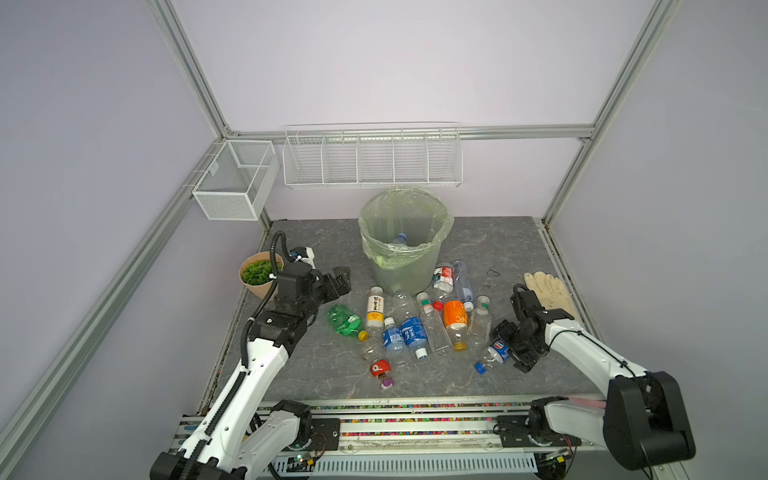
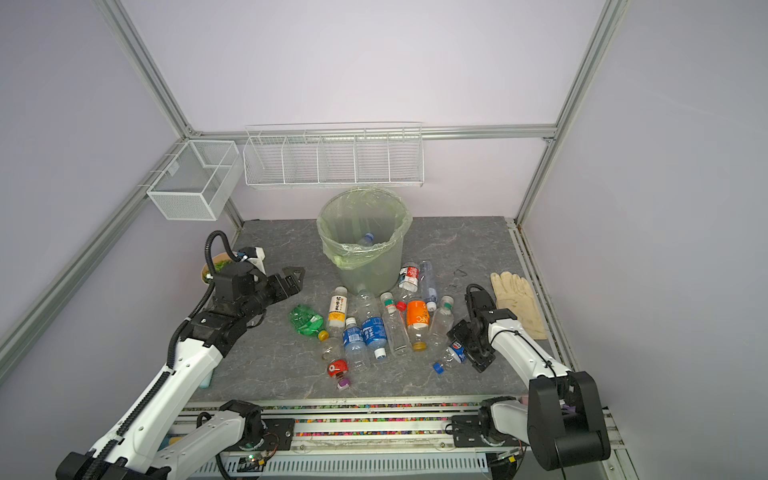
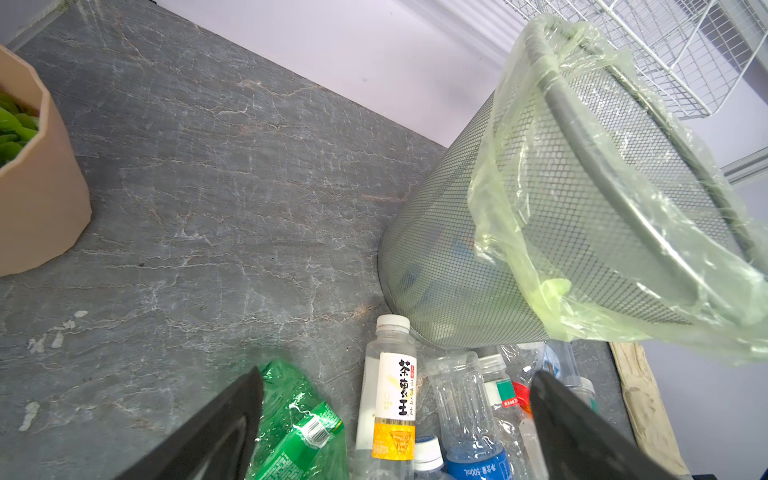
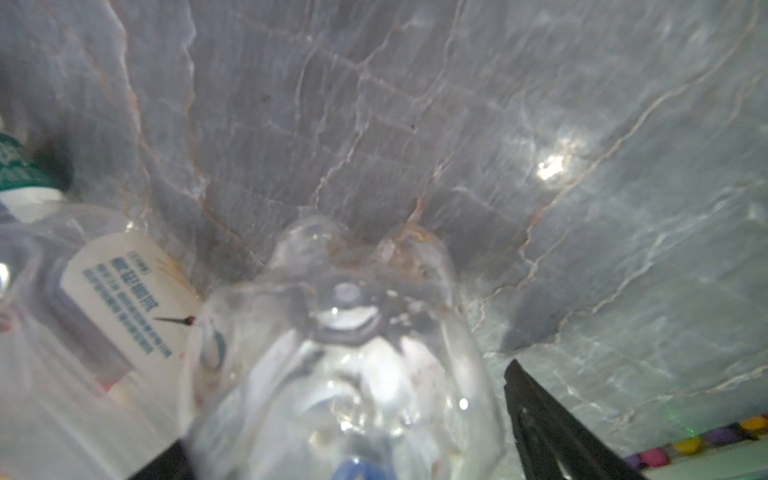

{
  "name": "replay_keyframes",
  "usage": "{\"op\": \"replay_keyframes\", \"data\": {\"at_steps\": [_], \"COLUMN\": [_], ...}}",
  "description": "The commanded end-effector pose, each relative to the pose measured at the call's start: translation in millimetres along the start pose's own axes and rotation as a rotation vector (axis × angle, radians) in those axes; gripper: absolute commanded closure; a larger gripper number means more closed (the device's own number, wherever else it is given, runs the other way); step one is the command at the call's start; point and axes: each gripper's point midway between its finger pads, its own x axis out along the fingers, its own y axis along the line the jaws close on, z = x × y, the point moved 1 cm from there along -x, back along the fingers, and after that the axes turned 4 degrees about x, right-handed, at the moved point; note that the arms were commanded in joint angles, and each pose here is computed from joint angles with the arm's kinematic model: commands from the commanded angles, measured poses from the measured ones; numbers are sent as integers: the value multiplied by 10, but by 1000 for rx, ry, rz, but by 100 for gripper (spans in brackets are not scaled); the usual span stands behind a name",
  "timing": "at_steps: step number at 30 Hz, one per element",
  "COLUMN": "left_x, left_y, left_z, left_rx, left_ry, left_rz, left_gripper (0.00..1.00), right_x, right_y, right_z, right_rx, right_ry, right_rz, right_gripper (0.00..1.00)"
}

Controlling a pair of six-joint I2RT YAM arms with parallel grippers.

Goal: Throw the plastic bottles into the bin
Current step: 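Close the right gripper on the Pepsi-labelled bottle's base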

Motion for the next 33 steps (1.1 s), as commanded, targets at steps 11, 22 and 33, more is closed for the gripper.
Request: {"op": "replay_keyframes", "data": {"at_steps": [11,22,33], "left_x": [-21,-28,-22], "left_y": [29,60,72], "left_z": [-9,-40,-70], "left_rx": [-21,-22,-26], "left_ry": [-9,-3,3], "left_rz": [-2,5,1], "left_gripper": [1,1,1], "right_x": [-23,24,-8], "right_y": [-87,-73,-72], "right_z": [51,36,40], "right_rx": [28,20,-6], "right_ry": [-39,-21,-27], "right_rz": [-29,-29,-27], "right_gripper": [36,54,93]}}
